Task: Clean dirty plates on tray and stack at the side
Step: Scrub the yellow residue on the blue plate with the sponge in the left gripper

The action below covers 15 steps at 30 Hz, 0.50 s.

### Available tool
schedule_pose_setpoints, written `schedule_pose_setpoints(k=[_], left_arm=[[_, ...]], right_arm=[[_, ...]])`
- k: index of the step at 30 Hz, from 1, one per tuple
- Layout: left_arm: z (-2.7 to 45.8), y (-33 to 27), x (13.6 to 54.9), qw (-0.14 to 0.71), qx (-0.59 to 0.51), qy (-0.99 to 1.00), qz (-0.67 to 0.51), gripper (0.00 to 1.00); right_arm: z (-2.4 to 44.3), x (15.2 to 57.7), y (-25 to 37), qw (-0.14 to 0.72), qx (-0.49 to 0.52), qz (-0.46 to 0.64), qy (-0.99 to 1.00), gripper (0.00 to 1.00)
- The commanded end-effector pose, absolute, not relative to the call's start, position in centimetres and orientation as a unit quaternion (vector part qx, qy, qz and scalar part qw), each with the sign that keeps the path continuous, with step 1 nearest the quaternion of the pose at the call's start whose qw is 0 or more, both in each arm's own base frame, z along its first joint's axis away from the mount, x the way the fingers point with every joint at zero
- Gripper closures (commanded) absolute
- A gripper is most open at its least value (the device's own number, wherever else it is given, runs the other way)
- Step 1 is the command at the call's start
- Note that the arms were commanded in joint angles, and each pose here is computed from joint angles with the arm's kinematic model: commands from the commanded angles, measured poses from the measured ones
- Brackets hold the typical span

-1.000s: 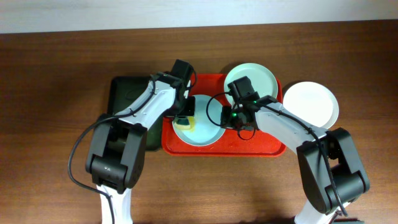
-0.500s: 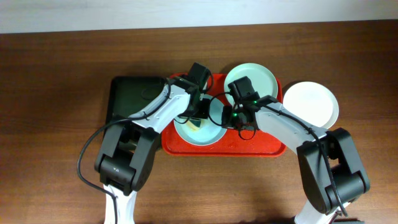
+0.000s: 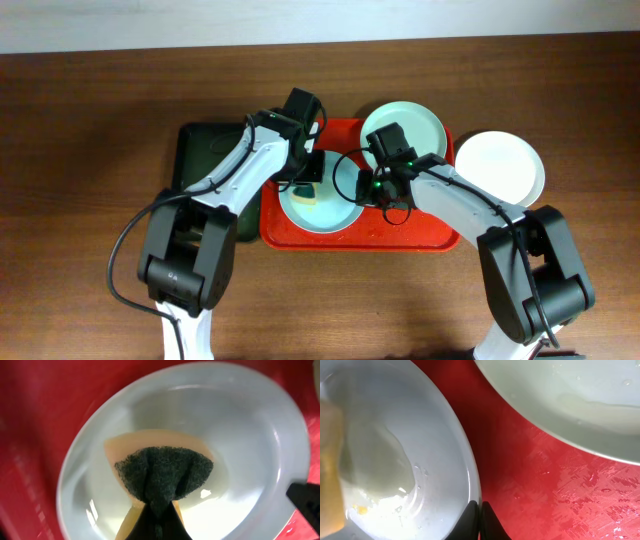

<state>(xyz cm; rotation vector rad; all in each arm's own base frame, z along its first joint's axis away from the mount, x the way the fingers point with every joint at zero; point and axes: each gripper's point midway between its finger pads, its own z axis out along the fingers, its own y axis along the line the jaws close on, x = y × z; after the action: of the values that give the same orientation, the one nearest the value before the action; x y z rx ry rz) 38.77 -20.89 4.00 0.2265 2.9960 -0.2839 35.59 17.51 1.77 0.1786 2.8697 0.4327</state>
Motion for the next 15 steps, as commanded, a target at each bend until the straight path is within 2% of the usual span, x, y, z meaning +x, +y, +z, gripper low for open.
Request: schedule_pose_setpoints(k=[1, 15], left_arm=[[5.4, -20.1, 39.2, 0.083, 0.067, 0.991, -0.076, 1.0], [0.6, -18.7, 35.4, 0.029, 0.029, 0.998, -0.057, 1.0]], right_arm=[[1.1, 35.1, 17.8, 0.107, 0.058, 0.148, 0.981, 0.96], [1.1, 35.1, 17.7, 0.105, 0.058, 0.148, 0.982, 0.96]])
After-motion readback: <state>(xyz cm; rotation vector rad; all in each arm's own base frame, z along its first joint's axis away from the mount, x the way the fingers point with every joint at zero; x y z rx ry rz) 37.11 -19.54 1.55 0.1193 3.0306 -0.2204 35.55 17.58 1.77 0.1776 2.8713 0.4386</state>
